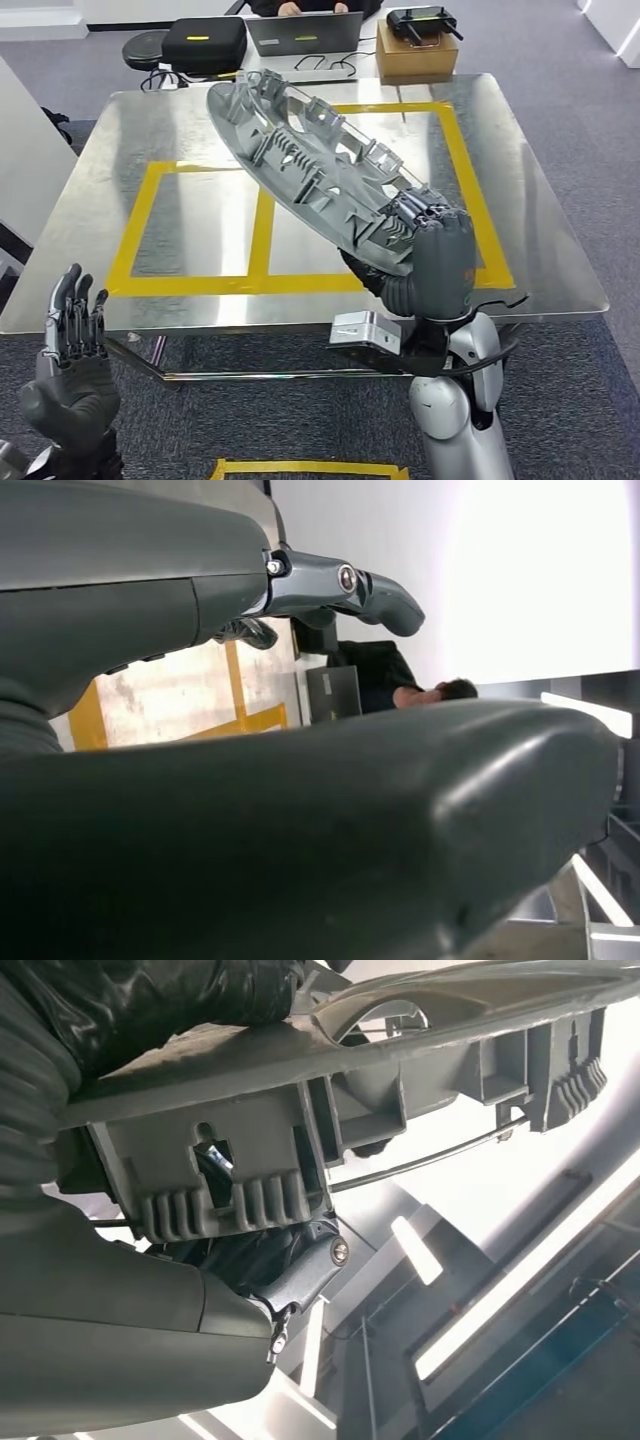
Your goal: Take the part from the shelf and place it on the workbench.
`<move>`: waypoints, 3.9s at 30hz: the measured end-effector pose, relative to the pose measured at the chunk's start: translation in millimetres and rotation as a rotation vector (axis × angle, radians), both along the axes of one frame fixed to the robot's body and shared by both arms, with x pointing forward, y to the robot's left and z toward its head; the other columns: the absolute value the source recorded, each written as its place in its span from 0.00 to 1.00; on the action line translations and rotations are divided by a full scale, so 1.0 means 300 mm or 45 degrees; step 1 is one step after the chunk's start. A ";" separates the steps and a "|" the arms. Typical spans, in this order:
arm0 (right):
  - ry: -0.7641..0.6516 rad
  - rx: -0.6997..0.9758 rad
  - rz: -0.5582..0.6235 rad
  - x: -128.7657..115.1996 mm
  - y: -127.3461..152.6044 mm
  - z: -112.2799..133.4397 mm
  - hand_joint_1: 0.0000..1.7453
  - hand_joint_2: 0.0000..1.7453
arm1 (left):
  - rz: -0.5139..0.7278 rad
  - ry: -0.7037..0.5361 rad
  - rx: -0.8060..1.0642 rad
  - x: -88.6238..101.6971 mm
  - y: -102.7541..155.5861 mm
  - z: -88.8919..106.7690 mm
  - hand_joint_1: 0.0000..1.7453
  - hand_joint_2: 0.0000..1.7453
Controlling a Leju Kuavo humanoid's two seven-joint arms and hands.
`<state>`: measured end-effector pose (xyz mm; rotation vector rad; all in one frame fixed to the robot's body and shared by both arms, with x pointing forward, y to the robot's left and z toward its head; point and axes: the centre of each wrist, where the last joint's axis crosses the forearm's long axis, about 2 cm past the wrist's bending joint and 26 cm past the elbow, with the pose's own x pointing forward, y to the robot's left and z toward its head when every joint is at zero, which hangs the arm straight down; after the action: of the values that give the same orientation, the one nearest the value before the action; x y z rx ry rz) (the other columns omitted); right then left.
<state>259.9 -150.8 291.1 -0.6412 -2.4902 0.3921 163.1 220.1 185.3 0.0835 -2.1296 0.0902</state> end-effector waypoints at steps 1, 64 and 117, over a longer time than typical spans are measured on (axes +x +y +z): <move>0.000 0.000 0.000 0.000 0.000 0.000 1.00 1.00 | -0.001 0.001 0.007 0.000 0.000 0.000 0.00 0.00; 0.677 -0.661 -0.576 0.353 0.116 -0.128 0.00 0.00 | -0.184 -0.029 0.066 0.045 -0.023 -0.032 0.00 0.00; 0.340 0.232 0.299 0.172 -0.050 0.019 0.00 1.00 | 0.048 0.022 0.066 -0.010 0.061 -0.017 0.00 0.00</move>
<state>311.5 -165.9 296.9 -0.2078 -2.3138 0.3087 160.1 238.5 180.2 0.1543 -2.1137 0.0566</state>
